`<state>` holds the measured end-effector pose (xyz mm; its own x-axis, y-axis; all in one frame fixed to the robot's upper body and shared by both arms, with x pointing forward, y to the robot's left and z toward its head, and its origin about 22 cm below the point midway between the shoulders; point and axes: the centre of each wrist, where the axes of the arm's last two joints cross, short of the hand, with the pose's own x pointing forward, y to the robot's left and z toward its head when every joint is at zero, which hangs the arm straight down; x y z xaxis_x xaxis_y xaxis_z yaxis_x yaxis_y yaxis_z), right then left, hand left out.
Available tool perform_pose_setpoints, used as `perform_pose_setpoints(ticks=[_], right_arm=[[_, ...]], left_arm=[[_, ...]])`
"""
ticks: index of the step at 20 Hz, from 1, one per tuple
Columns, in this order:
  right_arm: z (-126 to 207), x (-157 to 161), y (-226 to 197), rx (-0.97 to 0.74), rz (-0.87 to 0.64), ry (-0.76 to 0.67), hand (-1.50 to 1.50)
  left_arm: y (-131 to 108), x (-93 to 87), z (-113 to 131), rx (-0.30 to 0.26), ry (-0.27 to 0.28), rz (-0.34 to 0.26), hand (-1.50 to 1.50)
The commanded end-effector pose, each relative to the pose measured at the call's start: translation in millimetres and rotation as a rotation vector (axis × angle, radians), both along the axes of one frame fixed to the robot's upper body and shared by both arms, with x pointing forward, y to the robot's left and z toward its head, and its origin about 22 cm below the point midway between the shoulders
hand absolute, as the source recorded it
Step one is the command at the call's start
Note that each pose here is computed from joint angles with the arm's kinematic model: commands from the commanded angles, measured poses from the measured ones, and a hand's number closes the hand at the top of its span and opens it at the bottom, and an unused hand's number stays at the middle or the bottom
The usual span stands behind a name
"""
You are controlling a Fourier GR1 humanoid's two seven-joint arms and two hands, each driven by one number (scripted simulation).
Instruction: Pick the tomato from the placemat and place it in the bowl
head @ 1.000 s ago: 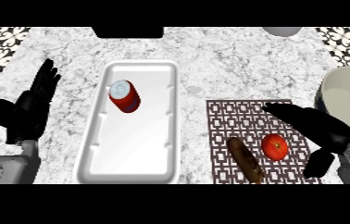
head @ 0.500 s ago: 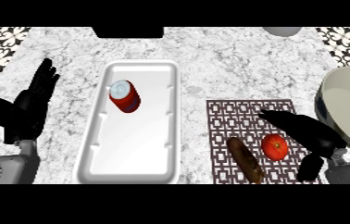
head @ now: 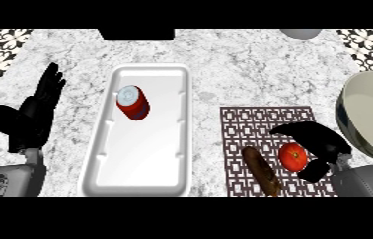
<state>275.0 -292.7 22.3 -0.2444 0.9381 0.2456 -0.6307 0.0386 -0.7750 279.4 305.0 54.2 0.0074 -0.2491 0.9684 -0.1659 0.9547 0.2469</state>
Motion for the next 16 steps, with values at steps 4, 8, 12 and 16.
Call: perform_pose_setpoints(ticks=[4,8,12,16], right_arm=[[-26.9,-3.4,11.6,0.051,0.087,0.034,1.50],[-26.2,23.9,13.7,0.079,0.076,-0.002,1.50],[-42.0,13.2,16.8,0.102,0.068,-0.040,1.50],[-26.1,-8.6,9.4,0.086,0.088,-0.163,1.50]], left_arm=[[3.6,-12.2,-1.5,0.001,0.016,0.001,0.00],[7.7,-13.9,16.2,0.002,0.004,-0.009,0.00],[4.4,1.7,1.4,-0.008,0.002,-0.011,0.00],[-0.2,-10.4,7.8,0.013,-0.005,-0.012,0.00]])
